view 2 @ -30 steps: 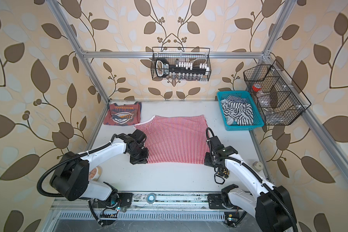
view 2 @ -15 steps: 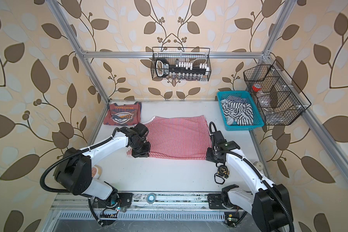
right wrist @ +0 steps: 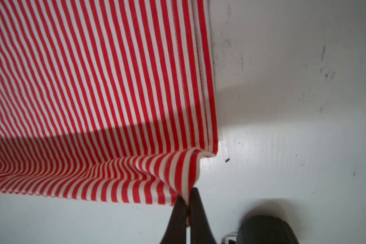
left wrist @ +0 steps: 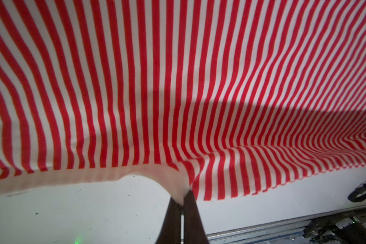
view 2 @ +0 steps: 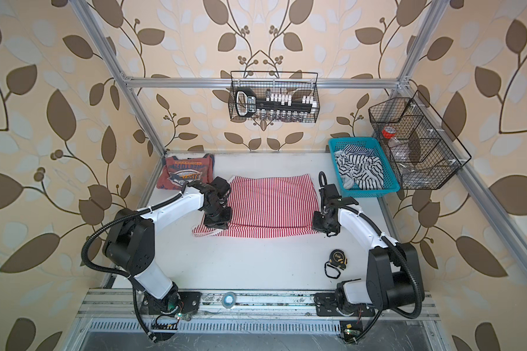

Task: Fold and stack tank tops
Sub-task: Fold the tank top at the center of the table.

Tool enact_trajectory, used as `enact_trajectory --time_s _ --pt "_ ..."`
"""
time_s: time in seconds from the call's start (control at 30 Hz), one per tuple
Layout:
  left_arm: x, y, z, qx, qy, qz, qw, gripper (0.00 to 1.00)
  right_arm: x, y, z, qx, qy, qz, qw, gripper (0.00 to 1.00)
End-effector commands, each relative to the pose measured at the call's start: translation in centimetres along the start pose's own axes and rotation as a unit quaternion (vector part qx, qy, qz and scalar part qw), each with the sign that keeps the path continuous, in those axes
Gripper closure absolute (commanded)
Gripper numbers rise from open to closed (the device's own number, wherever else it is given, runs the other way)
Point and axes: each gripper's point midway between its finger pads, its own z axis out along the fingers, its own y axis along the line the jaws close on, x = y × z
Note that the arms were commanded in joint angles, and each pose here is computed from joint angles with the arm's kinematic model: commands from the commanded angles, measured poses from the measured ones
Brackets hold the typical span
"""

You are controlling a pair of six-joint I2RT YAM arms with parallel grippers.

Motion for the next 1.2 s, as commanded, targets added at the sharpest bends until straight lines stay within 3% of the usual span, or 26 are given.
enact_trajectory --time_s 0.0,1.17 --pt "-0.8 0.3 -0.7 -0.015 0.004 0.015 1.000 1.00 -1.3 0.7 0.1 -0.013 0.001 -0.020 1.000 1.00" --pt "-6.4 0.8 0.0 -0.016 0.016 0.008 1.000 1.00 -6.9 0.9 2.6 -0.013 0.027 -0.021 0.999 1.00"
